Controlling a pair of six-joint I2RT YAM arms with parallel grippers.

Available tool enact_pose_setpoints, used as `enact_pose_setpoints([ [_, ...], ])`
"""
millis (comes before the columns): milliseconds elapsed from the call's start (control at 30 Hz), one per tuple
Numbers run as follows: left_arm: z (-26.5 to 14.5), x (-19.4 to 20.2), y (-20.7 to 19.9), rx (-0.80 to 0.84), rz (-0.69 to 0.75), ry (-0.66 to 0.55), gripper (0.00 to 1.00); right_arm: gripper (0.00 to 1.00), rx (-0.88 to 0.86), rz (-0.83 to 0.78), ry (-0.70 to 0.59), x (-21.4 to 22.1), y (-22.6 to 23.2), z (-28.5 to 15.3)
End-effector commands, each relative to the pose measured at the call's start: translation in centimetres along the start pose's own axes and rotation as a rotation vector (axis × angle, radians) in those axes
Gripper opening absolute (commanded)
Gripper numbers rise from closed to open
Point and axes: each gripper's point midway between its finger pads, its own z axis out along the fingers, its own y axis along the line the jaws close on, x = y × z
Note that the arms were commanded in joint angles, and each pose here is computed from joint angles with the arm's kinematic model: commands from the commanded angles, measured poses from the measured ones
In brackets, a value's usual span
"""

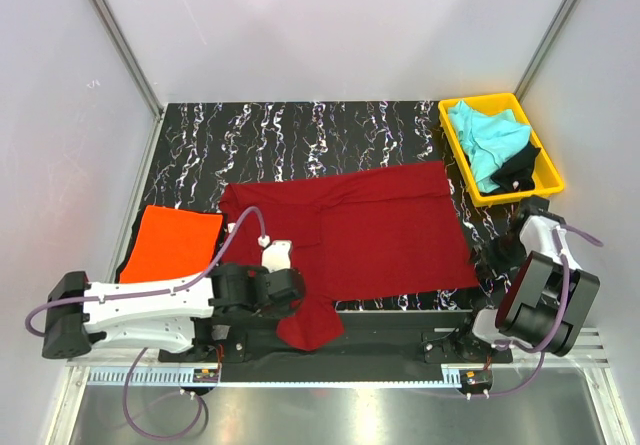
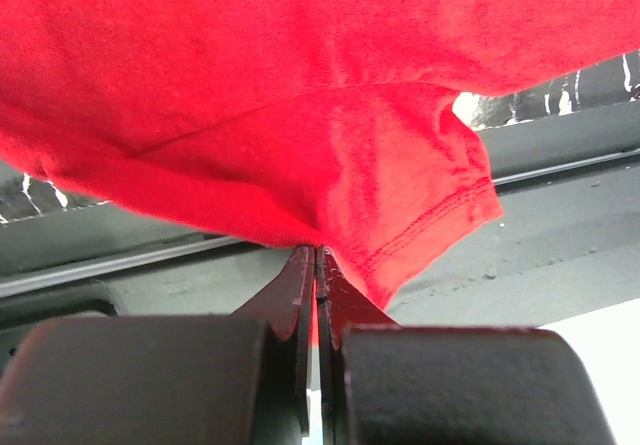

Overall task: Fold and stack the t-shirts
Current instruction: Fold the tshirt

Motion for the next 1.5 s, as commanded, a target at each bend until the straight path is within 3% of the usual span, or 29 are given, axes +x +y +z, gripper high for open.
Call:
enact_pose_setpoints([
  [0,0.0,-1.4,0.4,0.037,-0.002,-0.077,0.0,0.45,0.044,0.033,-0.032,0.3,-1.4,0.3],
  [667,-0.5,-2.6,1.7,0.075,-0.042,-0.118,0.0,0.44,0.17,0.036,-0.072,-0.5,-1.7,2.3],
  [867,-0.9,-3.0,1.8,0.091,-0.053,-0.133,0.0,0.4,0.148,0.015,-0.053,0.0,0.1,3.2],
  [1233,-1.5,-3.2,2.6,0.086,-0.107,-0.141,0.0,0.16,0.169,-0.034,-0.106,0.0,-1.5,2.1],
  [1333,-1.6,-3.0,2.8,0.089,-0.129,-0.139,0.0,0.0,0.153,-0.053,-0.099,0.1,-1.2,2.1],
  [1467,-1.6,-3.0,3.0,0.084,-0.144,-0.139,0.0,0.0,0.114,-0.06,-0.09,0.4,-0.7,1.9],
])
